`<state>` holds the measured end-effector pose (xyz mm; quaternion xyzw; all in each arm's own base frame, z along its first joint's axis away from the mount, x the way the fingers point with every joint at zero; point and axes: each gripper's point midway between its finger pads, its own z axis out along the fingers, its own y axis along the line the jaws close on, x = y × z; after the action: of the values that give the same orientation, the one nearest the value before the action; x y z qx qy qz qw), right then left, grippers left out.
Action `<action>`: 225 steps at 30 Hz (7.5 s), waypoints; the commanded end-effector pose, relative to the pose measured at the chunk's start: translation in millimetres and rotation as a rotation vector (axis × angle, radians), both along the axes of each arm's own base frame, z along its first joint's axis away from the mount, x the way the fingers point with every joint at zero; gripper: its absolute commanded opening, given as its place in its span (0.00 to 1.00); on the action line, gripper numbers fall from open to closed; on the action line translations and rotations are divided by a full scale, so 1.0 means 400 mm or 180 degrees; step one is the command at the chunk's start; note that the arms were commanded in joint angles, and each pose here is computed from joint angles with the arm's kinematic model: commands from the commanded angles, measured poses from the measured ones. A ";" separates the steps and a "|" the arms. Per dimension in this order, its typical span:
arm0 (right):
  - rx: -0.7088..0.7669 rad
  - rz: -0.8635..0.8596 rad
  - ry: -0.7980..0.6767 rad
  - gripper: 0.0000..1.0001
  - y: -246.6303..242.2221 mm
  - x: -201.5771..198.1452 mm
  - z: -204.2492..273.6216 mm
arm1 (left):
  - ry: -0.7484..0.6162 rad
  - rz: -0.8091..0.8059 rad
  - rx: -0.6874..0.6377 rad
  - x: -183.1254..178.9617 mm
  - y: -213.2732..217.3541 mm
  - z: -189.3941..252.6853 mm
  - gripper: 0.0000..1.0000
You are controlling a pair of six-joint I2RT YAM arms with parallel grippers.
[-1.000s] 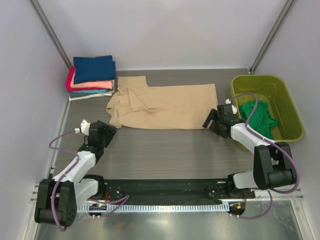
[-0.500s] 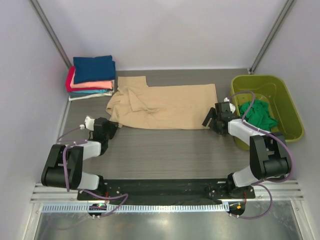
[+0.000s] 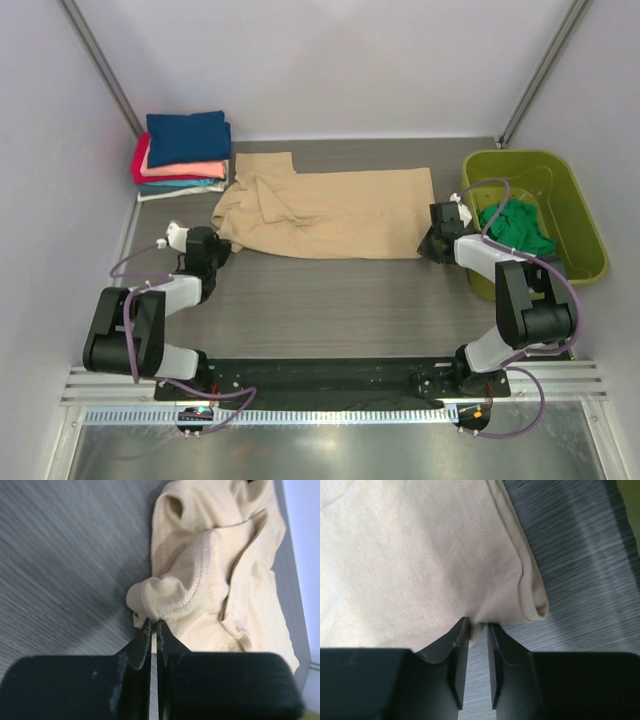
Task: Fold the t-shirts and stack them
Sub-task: Fold the tshirt
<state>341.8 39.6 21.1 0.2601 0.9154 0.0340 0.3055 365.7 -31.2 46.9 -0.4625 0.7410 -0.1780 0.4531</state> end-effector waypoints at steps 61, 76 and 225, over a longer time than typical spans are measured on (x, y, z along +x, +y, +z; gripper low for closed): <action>0.0394 0.0541 -0.0100 0.68 0.099 -0.016 0.018 | 0.0933 -0.1559 0.0037 -0.128 -0.123 -0.074 0.47; 0.0436 -0.0014 0.0087 0.67 0.057 -0.147 -0.003 | 0.1167 -0.0923 -0.0424 -0.291 -0.101 -0.094 0.38; -0.0920 -0.0162 0.0427 0.12 -0.027 0.341 -0.049 | 0.0731 -0.1802 0.1152 0.692 -0.143 -0.069 0.00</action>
<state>504.7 28.4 24.4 0.2409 0.9064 -0.1238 0.3242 658.0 -96.2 32.3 -0.1617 0.8915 -0.1194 0.4061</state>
